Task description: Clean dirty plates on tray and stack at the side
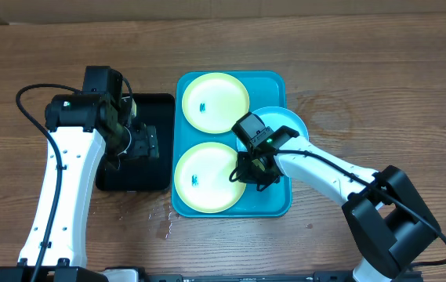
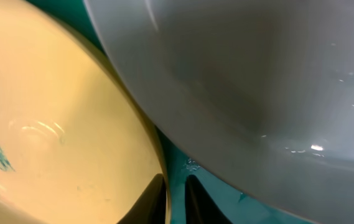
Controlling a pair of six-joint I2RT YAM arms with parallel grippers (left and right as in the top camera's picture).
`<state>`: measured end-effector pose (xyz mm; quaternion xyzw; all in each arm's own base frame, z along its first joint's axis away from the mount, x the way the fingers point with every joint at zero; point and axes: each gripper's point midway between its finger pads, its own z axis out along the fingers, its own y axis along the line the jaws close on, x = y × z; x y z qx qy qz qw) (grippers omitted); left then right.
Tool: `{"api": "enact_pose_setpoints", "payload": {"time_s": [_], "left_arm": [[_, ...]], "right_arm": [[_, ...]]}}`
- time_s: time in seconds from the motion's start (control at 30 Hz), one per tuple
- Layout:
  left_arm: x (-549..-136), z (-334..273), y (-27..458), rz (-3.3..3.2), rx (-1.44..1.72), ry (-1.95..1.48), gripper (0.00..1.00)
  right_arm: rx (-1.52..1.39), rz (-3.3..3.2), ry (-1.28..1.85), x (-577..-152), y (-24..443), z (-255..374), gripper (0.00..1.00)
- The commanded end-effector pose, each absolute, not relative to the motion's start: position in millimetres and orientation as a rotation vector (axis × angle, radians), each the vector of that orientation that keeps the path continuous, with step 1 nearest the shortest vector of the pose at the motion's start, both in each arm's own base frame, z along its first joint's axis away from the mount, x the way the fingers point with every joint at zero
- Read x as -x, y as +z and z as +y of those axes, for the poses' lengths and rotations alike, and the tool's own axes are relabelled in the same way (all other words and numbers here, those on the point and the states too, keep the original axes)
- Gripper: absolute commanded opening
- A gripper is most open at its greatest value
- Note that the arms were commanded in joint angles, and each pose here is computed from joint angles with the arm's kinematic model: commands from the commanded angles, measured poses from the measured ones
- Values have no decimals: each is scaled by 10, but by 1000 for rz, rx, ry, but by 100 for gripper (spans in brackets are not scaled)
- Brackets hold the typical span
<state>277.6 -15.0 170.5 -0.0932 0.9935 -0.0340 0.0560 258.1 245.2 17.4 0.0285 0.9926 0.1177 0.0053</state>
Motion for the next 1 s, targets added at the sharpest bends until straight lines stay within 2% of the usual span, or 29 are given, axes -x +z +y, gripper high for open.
{"api": "enact_pose_setpoints", "payload": {"time_s": [0.0, 0.23, 0.4, 0.43, 0.57, 0.6, 0.8, 0.97], "left_arm": [[-2795, -152, 1708, 3013, 285, -89, 84], [-2816, -142, 1707, 3005, 284, -81, 80], [-2893, 24, 1683, 2971, 359, 56, 80], [-2916, 40, 1671, 2967, 360, 64, 75], [-3075, 114, 1616, 2934, 373, 60, 45], [-3115, 145, 1590, 2930, 377, 61, 43], [-3269, 315, 1282, 2982, 413, 81, 54], [-3398, 358, 964, 3037, 388, 90, 50]], "right_arm": [[-90, 3129, 374, -2518, 118, 2465, 6], [-90, 3129, 373, -2519, 117, 2464, 4], [-90, 3129, 373, -2520, 117, 2465, 4], [-90, 3129, 373, -2520, 117, 2465, 4], [-90, 3129, 373, -2520, 117, 2465, 4], [-90, 3128, 373, -2520, 117, 2464, 4], [-88, 3115, 373, -2549, 119, 2471, 4], [-87, 3109, 380, -2563, 122, 2482, 4]]}}
